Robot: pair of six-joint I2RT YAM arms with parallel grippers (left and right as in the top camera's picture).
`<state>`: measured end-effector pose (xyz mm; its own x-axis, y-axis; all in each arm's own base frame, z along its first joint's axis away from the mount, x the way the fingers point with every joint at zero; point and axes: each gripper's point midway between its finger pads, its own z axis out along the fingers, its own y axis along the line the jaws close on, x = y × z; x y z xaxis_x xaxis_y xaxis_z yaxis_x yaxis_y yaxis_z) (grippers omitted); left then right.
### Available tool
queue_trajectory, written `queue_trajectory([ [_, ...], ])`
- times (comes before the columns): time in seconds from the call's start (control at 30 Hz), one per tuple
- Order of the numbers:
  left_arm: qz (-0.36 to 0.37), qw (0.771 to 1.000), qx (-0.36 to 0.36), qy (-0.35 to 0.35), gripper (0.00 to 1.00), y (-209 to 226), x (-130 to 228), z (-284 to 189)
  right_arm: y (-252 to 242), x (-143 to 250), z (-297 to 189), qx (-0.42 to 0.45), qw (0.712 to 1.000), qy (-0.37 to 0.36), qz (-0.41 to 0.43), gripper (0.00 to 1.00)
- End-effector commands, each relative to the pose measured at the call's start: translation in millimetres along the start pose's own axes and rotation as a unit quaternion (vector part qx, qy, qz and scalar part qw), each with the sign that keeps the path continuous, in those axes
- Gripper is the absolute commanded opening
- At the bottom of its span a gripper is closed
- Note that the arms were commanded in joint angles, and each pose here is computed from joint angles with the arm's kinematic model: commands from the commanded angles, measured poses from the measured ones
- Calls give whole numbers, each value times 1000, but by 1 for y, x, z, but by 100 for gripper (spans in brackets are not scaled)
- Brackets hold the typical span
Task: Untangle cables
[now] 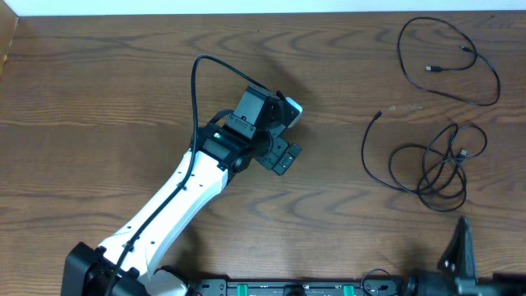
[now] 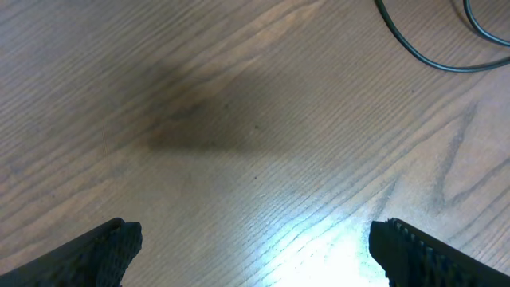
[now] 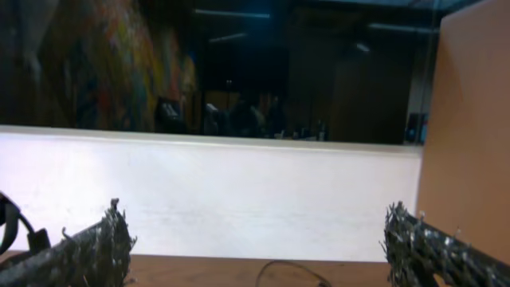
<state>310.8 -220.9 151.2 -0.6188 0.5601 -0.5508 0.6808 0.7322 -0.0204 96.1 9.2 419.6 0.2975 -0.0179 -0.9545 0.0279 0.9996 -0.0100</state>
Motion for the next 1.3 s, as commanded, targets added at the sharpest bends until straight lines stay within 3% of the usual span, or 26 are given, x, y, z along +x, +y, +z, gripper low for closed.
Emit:
queue_trajectory([
  [0.0, 0, 1000, -6, -4, 98, 3, -4, -2, -6, 27, 14, 9, 999, 24, 31, 99],
  [0.27, 0, 1000, -6, -4, 98, 3, -4, -2, -14, 108, 41, 17, 992, 101, 71, 99],
  [0.73, 0, 1000, -6, -4, 98, 3, -4, -2, -21, 196, 62, 36, 973, 147, 175, 99],
  [1.27, 0, 1000, -6, -4, 98, 3, -4, -2, -24, 259, 68, 44, 964, 161, 206, 99],
])
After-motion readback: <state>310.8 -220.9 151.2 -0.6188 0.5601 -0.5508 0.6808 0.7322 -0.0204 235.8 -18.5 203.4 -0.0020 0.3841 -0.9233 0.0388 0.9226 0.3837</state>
